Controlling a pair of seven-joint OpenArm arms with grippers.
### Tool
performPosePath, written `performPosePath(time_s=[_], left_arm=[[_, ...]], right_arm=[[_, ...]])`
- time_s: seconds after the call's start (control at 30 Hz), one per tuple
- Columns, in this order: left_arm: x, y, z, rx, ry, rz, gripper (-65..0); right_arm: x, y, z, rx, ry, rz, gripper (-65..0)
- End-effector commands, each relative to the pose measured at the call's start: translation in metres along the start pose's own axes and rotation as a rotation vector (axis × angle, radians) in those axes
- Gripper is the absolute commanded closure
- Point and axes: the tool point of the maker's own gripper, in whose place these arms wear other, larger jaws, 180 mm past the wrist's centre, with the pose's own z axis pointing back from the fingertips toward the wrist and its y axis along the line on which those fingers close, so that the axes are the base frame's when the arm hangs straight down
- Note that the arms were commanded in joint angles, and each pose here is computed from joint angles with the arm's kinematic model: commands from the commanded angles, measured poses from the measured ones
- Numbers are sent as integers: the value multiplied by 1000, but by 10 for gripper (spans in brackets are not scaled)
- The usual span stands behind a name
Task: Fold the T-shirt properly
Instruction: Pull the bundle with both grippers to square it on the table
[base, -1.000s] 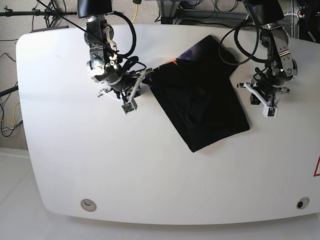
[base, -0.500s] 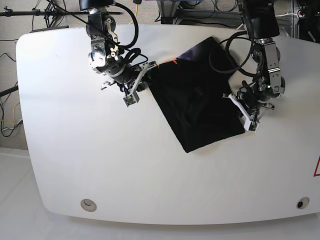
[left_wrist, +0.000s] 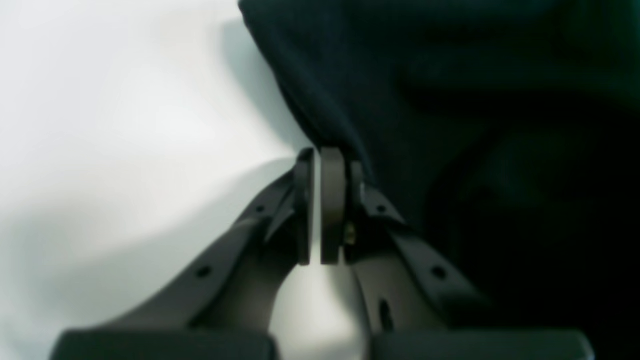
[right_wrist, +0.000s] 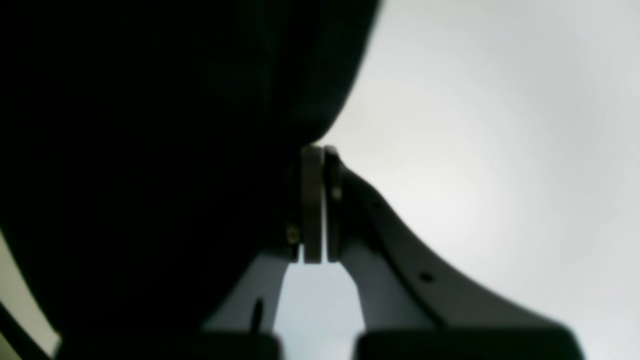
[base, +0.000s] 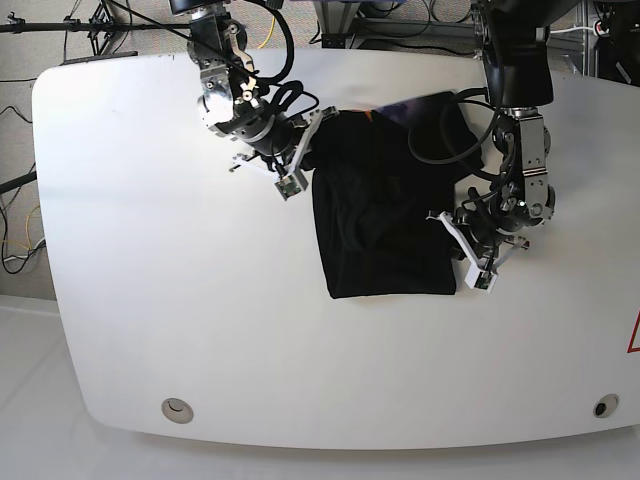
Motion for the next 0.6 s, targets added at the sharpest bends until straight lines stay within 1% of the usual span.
performPosePath(time_s=[0.0,0.2,0.3,0.43,0.57], left_arm=[[27,-3,1,-11,-80,-22,-16],[33,-7,1,-20,-94,-34,-16],[45,-4,6,-9,-123,-48,-16],[63,-1,16,8,-174,-70,-16],[80,8,35,49,-237,-77,-16]], right_arm=[[-18,5,0,11,81,25,-8],[-13,3,-1,4,71,30,-8],[-2,-6,0,-15,49,29,-8],[12,-21,8,-53,7,16,-8],[38,-36,23,-98,-70,17,-8]])
